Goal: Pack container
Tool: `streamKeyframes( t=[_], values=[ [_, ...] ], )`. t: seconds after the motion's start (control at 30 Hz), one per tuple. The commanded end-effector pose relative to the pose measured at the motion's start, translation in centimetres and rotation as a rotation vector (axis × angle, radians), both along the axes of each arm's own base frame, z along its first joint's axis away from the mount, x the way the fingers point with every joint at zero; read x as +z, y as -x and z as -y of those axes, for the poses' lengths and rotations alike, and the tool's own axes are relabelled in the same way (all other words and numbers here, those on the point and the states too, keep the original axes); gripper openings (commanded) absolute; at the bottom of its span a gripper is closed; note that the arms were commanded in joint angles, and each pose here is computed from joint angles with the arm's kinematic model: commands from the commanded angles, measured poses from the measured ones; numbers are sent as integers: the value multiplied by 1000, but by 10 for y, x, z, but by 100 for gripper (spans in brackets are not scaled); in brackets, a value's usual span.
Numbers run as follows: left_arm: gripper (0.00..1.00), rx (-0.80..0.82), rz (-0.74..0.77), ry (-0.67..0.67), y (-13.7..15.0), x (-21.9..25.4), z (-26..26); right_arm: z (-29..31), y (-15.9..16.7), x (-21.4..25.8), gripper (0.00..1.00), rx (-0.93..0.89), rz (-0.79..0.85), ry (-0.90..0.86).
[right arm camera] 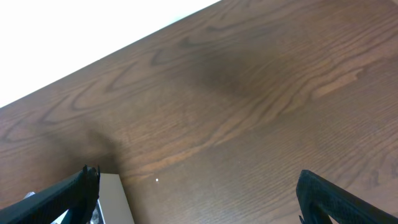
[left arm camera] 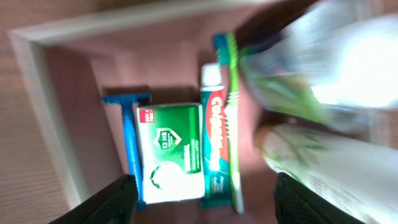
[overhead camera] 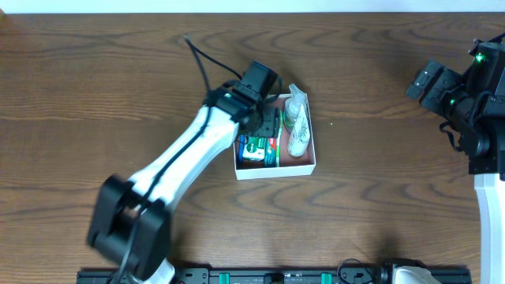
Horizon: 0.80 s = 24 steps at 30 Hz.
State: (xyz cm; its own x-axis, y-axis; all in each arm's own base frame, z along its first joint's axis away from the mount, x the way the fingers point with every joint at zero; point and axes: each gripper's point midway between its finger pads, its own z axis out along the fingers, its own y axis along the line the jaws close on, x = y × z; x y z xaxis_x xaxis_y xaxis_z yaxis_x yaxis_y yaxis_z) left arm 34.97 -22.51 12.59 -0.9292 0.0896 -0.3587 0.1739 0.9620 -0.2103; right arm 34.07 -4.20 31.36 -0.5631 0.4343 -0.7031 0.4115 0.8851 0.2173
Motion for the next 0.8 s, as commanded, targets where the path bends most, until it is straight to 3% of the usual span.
streamKeyframes(
  t=[0.0, 0.03, 0.07, 0.17, 0.33, 0.53, 0.77],
  values=[
    [77, 20, 178, -20, -10, 64, -25, 2, 0, 2, 99, -13, 6, -9],
    [91, 60, 219, -59, -11, 76, -41, 2, 0, 2, 99, -13, 6, -9],
    [99, 96, 255, -92, -12, 87, -55, 2, 0, 2, 99, -13, 6, -9],
    [98, 207, 384, -172, -9, 128, -98, 2, 0, 2, 99, -13, 6, -9],
    [98, 207, 513, -180, 6, 174, -122, 2, 0, 2, 99, -13, 6, -9],
    [98, 144, 540, -263, 46, 196, -153, 2, 0, 2, 99, -13, 6, -9],
    [98, 269, 479, -309, 107, 199, -212, 2, 0, 2, 99, -13, 6, -9]
  ],
)
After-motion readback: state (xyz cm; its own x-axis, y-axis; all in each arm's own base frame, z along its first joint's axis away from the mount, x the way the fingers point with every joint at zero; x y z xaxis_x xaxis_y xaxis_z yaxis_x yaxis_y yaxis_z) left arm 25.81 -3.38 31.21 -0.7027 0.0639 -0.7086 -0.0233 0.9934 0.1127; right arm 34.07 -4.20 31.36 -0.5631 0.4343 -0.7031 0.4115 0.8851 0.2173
